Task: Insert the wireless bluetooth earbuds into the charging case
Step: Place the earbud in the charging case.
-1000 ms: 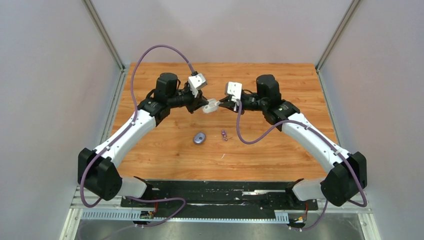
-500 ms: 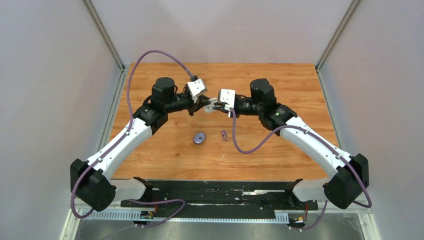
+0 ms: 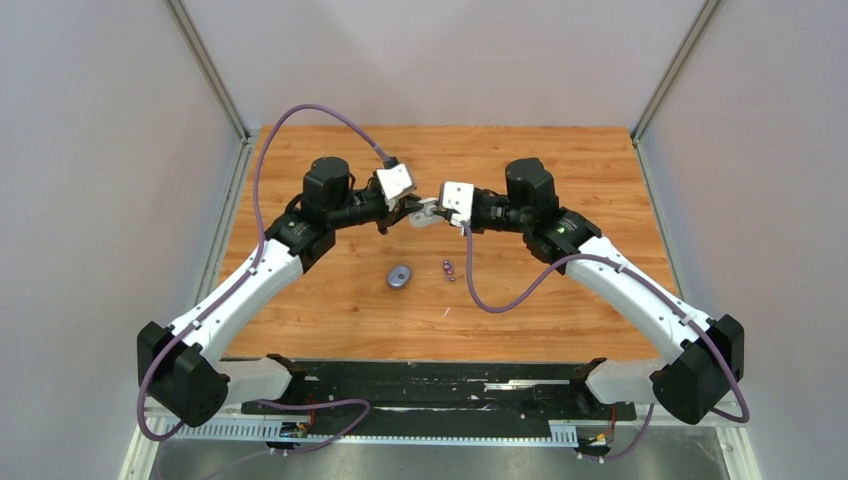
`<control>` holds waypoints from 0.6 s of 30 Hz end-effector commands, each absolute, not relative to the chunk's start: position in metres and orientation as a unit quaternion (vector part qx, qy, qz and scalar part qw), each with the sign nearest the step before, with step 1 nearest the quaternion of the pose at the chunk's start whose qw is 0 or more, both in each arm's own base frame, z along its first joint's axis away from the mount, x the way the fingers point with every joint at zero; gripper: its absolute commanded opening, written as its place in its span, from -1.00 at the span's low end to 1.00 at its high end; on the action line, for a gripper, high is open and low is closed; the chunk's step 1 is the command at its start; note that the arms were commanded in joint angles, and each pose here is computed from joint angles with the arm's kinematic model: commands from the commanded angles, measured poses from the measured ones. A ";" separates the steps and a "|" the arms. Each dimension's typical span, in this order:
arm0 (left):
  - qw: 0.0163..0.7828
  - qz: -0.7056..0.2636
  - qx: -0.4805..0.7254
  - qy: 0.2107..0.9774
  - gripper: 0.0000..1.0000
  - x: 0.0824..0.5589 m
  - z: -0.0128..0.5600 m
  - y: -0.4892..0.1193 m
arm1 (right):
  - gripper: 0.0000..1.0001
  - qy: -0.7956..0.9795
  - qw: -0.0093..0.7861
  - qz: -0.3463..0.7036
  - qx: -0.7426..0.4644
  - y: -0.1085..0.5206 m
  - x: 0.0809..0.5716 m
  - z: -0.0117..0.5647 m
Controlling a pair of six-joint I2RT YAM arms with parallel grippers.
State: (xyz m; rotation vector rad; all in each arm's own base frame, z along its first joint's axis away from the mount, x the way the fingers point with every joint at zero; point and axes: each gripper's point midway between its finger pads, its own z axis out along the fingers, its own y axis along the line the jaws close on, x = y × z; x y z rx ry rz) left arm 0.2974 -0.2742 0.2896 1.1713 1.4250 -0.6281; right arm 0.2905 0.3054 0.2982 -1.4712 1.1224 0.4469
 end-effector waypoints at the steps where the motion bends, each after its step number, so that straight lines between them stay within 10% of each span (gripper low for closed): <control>1: 0.596 -0.269 0.505 0.564 -1.00 0.290 0.317 -0.277 | -1.00 0.464 0.585 0.175 -0.642 0.302 0.289 0.307; 18: 0.603 -0.266 0.497 0.564 -1.00 0.291 0.318 -0.276 | -1.00 0.466 0.558 0.144 -0.671 0.300 0.296 0.288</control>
